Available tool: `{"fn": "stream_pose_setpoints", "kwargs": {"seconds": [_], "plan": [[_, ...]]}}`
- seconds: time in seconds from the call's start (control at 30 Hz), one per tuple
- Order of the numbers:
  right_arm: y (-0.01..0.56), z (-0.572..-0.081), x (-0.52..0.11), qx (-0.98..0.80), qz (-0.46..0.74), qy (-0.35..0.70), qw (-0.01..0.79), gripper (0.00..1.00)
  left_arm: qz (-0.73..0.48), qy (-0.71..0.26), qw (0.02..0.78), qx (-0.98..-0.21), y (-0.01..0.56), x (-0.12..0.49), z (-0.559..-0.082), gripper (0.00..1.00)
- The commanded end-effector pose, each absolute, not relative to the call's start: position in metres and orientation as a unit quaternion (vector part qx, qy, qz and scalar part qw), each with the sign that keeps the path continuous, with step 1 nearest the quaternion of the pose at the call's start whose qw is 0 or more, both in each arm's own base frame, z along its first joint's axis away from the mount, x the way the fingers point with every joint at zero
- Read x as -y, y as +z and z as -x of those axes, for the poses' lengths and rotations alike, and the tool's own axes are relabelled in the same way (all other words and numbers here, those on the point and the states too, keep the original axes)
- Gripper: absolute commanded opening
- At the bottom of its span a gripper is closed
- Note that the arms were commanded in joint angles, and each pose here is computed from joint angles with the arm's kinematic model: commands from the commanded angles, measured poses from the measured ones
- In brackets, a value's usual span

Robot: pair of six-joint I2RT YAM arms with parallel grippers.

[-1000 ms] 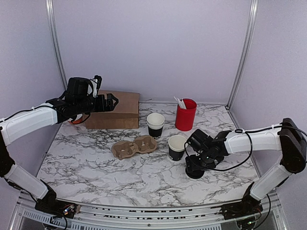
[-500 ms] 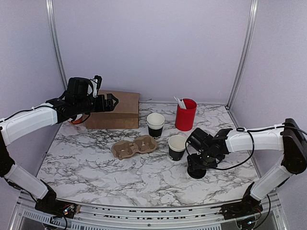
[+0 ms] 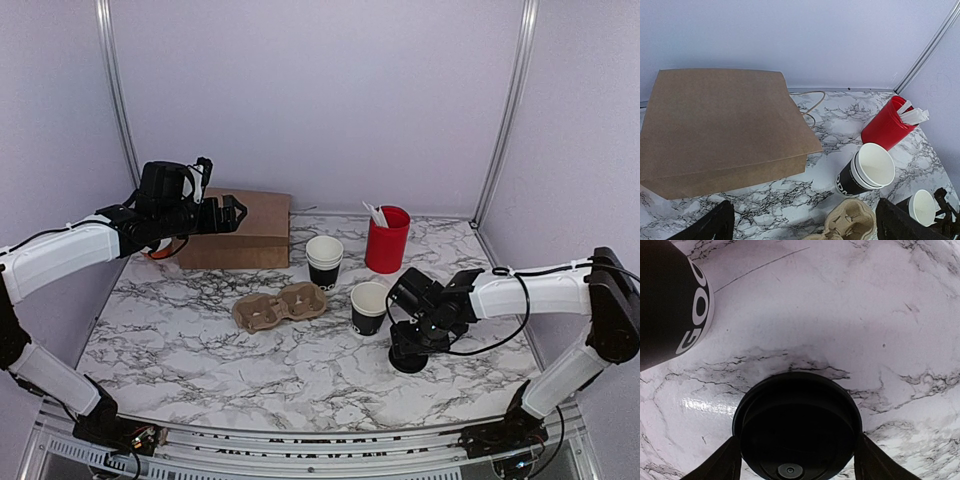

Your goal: Pack the takeout coffee

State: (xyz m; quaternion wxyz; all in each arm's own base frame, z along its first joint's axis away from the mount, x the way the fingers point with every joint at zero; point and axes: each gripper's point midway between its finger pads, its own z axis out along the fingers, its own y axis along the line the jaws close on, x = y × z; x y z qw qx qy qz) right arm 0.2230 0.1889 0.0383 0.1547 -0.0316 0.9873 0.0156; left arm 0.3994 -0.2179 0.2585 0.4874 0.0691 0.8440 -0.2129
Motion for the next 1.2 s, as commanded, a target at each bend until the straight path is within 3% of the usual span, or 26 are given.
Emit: {"fn": "stream_pose_setpoints", "kwargs": {"seconds": [0.0, 1.17], "plan": [[0.033, -0.221, -0.194, -0.988, 0.032, 0.021, 0.153, 0.74, -0.071, -0.217, 0.487, -0.843, 0.260, 0.219, -0.398, 0.99], [0.010, -0.211, -0.181, -0.992, 0.039, -0.016, 0.120, 0.76, -0.072, -0.218, 0.484, -0.845, 0.258, 0.221, -0.398, 0.99]]}}
